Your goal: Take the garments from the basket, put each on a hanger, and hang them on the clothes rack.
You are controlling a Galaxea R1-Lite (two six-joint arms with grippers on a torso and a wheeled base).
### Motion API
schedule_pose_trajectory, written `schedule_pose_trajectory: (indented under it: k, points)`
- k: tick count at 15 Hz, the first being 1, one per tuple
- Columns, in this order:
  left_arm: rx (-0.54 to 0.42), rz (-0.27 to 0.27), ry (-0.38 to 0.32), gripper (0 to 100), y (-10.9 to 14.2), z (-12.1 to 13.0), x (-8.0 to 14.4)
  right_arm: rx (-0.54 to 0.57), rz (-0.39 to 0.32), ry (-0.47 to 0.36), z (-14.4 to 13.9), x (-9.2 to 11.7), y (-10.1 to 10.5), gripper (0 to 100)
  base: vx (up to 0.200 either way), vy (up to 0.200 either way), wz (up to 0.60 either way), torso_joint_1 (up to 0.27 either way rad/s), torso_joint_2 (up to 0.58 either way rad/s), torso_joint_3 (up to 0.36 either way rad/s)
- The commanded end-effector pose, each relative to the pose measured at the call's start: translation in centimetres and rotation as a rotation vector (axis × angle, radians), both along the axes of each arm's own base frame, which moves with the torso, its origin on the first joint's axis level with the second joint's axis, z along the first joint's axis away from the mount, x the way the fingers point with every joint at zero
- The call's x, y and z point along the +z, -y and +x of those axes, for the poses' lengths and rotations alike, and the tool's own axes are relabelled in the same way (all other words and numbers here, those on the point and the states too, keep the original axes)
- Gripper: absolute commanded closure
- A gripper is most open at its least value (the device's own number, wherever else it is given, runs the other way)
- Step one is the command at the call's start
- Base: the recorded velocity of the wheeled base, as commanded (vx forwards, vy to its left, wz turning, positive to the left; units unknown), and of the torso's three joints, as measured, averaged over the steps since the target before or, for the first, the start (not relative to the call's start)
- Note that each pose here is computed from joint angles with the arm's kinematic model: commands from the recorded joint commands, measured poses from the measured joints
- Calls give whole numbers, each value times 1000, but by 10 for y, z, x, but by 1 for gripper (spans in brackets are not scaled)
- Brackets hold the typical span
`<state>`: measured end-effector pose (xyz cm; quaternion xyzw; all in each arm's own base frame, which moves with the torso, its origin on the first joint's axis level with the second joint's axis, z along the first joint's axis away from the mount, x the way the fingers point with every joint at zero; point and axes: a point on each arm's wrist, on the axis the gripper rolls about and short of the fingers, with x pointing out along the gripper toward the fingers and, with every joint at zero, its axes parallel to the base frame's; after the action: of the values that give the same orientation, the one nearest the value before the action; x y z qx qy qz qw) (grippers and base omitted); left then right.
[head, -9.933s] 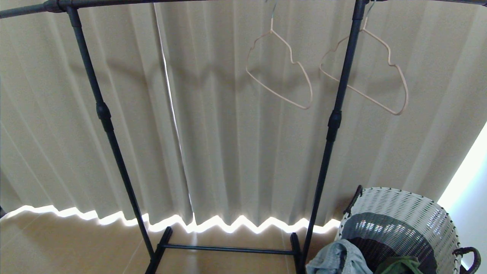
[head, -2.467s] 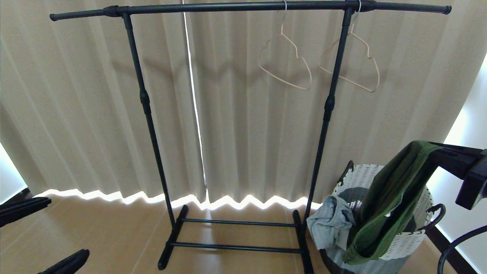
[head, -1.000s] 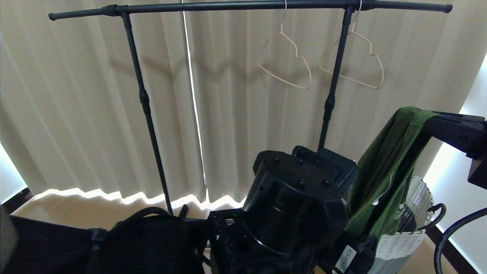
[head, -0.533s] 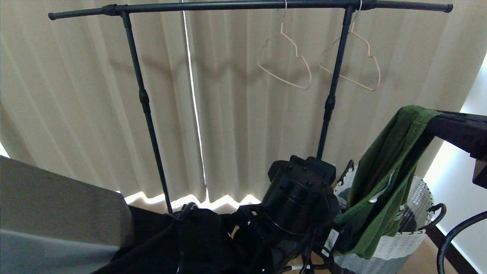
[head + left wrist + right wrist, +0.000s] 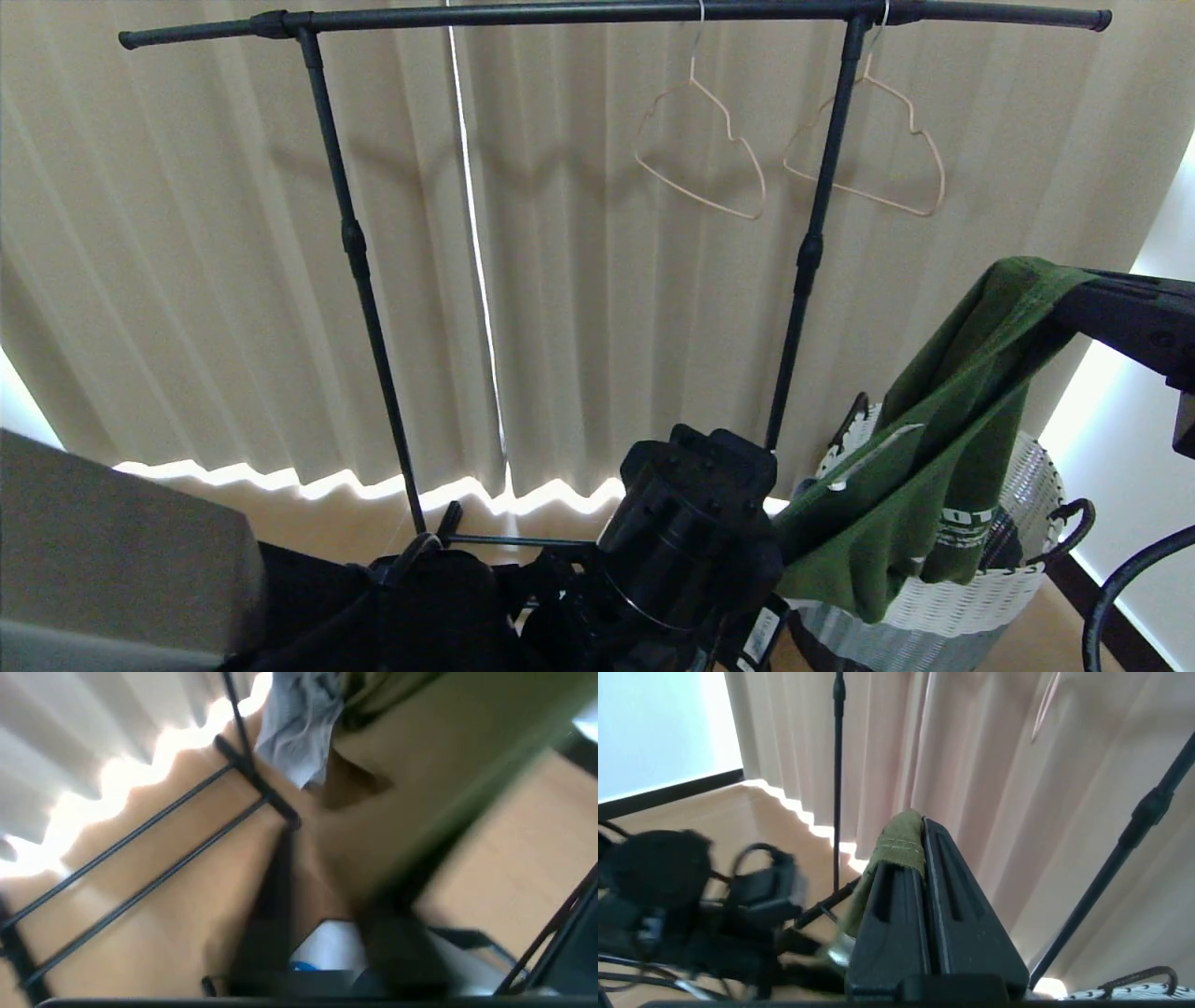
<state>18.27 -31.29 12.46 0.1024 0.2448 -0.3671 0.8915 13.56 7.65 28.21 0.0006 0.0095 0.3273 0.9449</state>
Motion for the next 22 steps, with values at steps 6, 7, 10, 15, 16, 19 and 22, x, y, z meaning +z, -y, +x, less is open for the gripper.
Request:
schedule_pose_trajectory:
  k: [6,7,10,15,16,19,22]
  points:
    - [-17,-112,192,100,-108,-66,79,-3,-8,-12,5,-2,-2,100,0,0,0,0,0,0]
    - [-15,-124,205,100,-113,-68,84,-1,-5,-7,5,-2,-2,100,0,0,0,0,0,0]
    - [34,-80,298,100,-134,-57,99,0,-2,1,4,0,-2,100,0,0,0,0,0,0]
    - [164,-64,395,100,-149,-26,145,-3,14,38,14,17,-7,100,0,0,0,0,0,0]
    - [176,-65,399,100,-151,-24,149,-4,14,38,15,17,-7,100,0,0,0,0,0,0]
    - [197,-113,449,100,-150,-19,178,-23,4,19,29,16,-12,100,0,0,0,0,0,0]
    - [195,-77,441,100,-142,-11,171,-93,2,18,48,20,-6,100,0,0,0,0,0,0]
